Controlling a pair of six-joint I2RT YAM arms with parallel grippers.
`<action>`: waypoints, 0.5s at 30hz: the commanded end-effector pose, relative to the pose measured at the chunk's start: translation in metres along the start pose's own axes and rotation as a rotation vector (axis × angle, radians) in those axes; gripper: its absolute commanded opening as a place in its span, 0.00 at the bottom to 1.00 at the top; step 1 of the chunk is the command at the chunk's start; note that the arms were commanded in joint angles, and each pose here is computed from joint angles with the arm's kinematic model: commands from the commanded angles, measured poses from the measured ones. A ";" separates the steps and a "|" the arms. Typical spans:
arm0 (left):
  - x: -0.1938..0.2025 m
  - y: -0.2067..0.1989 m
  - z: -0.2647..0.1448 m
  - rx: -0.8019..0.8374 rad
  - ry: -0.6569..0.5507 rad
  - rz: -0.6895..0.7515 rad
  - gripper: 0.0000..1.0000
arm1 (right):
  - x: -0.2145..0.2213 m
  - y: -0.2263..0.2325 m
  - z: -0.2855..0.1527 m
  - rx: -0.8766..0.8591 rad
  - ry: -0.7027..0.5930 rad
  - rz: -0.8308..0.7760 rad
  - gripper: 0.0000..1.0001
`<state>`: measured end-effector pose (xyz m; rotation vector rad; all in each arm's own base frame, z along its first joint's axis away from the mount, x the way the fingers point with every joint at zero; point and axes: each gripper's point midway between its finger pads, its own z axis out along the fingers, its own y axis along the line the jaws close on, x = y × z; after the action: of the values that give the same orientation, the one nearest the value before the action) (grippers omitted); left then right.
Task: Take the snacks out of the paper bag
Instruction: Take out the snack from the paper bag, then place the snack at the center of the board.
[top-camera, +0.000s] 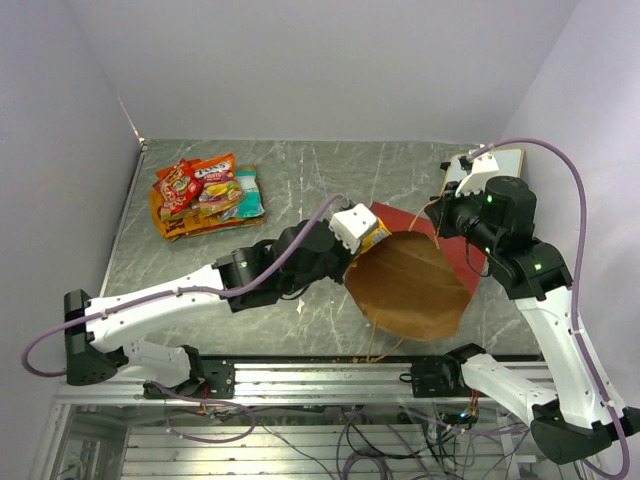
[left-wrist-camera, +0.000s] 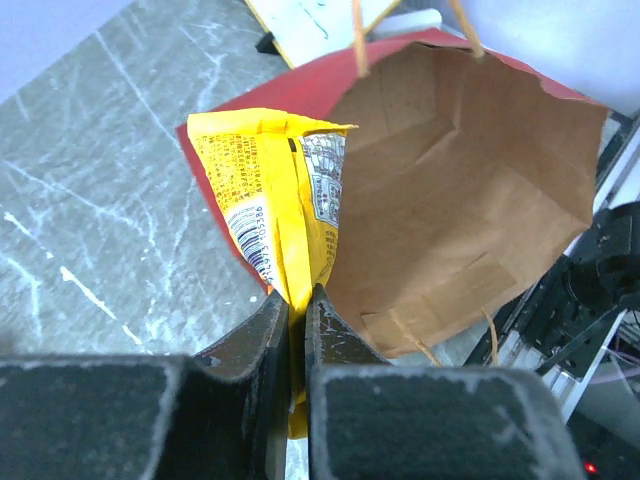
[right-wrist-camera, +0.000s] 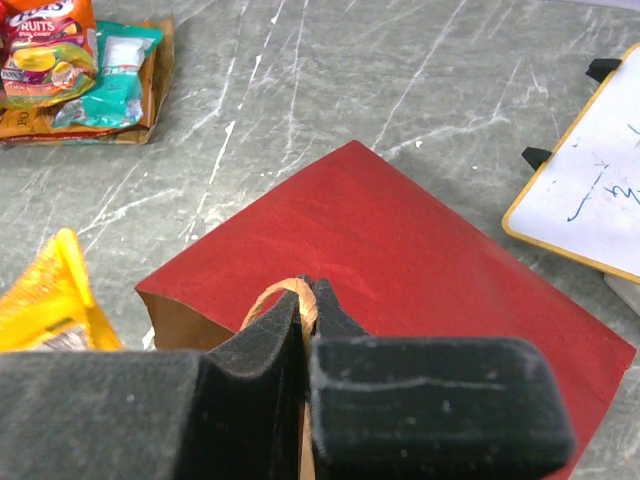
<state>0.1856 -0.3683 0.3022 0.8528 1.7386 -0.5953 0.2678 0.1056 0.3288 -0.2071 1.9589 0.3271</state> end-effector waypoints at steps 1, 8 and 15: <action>-0.041 0.042 -0.026 -0.139 -0.108 -0.073 0.09 | -0.003 0.004 0.003 -0.020 -0.015 0.009 0.00; -0.046 0.156 -0.050 -0.484 -0.142 -0.205 0.07 | -0.003 0.004 0.002 -0.020 -0.014 0.008 0.00; -0.011 0.287 -0.059 -0.789 -0.052 -0.384 0.07 | -0.006 0.002 0.002 -0.009 -0.020 0.000 0.00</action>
<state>0.3385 -0.1996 0.3484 0.1534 1.8136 -0.2096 0.2688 0.1084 0.3276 -0.2124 1.9634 0.3404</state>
